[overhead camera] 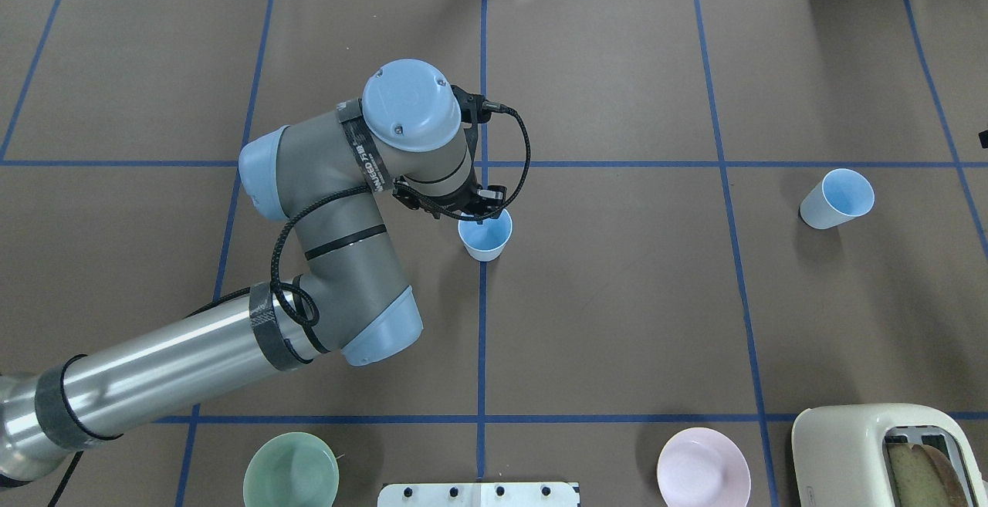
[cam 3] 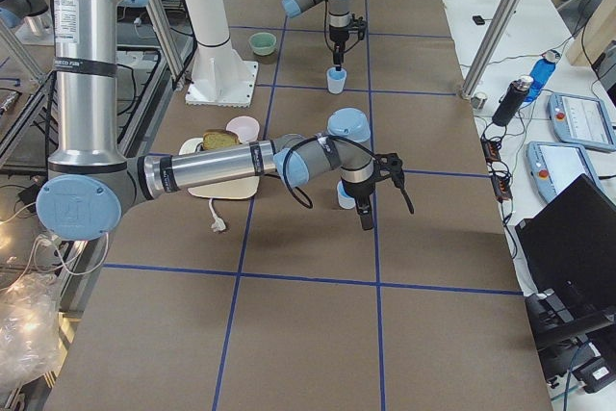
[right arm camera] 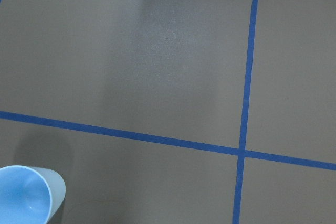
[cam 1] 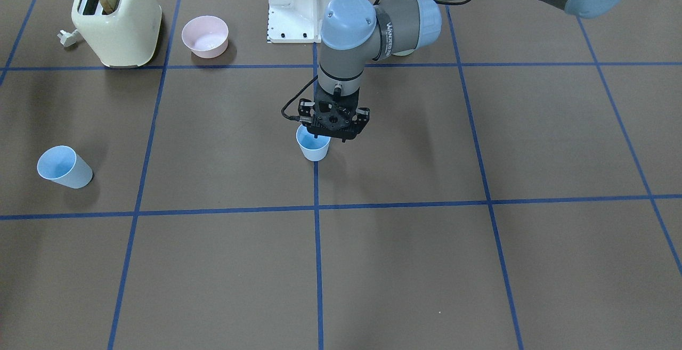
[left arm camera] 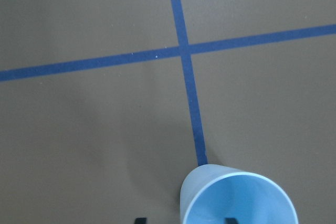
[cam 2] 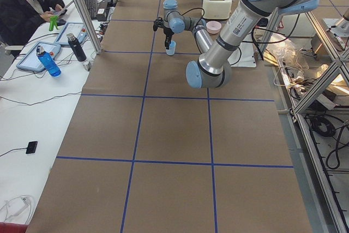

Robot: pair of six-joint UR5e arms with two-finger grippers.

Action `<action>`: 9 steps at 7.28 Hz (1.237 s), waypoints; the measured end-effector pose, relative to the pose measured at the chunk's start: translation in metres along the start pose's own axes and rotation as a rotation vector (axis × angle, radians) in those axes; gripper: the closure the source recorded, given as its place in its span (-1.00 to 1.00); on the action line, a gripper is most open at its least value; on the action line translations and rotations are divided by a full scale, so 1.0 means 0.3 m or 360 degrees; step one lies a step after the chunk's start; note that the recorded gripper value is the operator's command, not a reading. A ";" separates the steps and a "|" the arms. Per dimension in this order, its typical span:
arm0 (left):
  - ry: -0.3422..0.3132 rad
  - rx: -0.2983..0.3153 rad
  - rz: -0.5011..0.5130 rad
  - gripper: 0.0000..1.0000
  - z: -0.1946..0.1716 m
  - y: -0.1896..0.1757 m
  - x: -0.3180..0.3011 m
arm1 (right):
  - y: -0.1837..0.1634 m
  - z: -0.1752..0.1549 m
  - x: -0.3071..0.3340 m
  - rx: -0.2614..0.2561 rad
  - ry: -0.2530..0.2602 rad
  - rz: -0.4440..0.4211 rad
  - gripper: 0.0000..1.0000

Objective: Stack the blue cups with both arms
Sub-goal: 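Carry the cup to the table centre and set it down upright, then open the left gripper and withdraw the left arm from the cup, then reach the right gripper to the other light-blue cup and grasp it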

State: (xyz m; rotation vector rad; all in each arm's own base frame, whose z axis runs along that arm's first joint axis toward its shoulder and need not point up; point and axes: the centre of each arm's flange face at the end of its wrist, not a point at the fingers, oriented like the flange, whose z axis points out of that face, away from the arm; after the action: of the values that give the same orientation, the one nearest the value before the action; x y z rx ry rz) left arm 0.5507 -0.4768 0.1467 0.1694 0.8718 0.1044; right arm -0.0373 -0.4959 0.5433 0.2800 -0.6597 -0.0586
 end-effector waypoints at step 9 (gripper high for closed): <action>-0.0175 -0.0202 0.0325 -0.96 -0.626 -0.008 -2.303 | -0.063 0.072 -0.285 -0.0115 -0.0253 -0.0046 -1.00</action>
State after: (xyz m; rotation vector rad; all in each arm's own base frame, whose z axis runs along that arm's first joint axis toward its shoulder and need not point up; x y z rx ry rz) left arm -0.0354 -0.5700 0.5471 0.1437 0.7344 0.3374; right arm -0.1174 -0.5069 0.5034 0.2163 -0.8098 -0.1334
